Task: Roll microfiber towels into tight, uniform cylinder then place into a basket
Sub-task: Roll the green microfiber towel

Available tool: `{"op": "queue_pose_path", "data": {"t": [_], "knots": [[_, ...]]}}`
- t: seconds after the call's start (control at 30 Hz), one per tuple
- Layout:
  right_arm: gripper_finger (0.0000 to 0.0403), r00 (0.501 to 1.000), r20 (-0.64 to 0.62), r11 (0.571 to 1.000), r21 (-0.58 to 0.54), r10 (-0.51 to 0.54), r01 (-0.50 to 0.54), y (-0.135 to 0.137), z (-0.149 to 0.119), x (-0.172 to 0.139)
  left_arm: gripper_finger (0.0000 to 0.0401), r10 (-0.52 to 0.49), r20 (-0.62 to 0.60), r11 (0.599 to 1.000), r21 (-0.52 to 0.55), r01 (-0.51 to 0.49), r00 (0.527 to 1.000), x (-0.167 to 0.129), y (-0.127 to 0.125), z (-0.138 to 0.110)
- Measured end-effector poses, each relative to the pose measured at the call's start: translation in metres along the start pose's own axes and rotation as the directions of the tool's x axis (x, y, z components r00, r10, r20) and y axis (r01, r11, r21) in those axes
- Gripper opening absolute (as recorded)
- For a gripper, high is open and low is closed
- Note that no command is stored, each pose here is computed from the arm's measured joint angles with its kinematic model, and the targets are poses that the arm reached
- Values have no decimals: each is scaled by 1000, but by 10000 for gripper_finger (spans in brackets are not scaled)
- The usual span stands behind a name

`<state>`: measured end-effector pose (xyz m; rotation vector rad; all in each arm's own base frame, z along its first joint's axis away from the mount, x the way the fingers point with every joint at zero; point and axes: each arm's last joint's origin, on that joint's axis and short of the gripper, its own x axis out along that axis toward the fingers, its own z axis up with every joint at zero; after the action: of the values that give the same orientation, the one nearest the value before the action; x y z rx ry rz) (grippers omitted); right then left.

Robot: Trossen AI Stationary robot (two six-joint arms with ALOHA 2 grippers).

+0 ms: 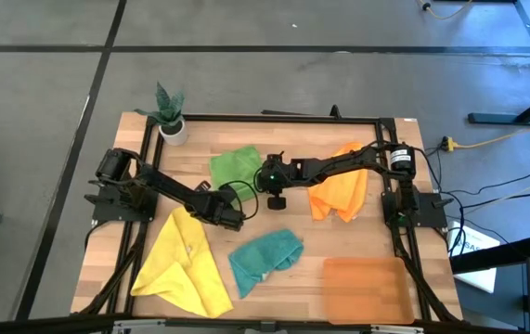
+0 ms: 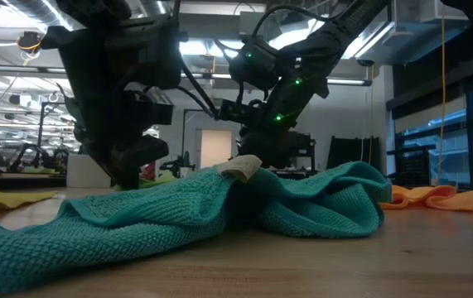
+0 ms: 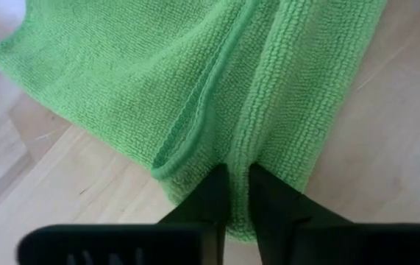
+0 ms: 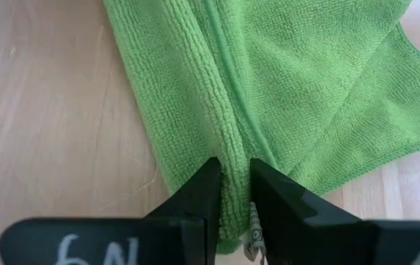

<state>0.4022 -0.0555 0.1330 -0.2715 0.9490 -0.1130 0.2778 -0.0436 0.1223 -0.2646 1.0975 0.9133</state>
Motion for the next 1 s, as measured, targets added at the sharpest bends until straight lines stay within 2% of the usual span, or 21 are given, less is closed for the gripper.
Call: {"op": "queue_pose_path", "data": {"t": [0.2, 0.4, 1.0], "knots": [[77, 1000, -2, 1000, 0, 0, 0, 0, 0, 0, 78, 13, 7, 1000, 13, -13, 1000, 1, 1, 2], [77, 1000, -2, 1000, 22, -2, 2, 0, 0, 0, 80, 8, -1, 1000, 25, -8, 1000, -1, 4, 4], [77, 1000, 5, 1000, 23, -4, 4, 0, 0, 0, 80, 102, -40, 989, 114, -97, 994, -27, 10, 16]]}}
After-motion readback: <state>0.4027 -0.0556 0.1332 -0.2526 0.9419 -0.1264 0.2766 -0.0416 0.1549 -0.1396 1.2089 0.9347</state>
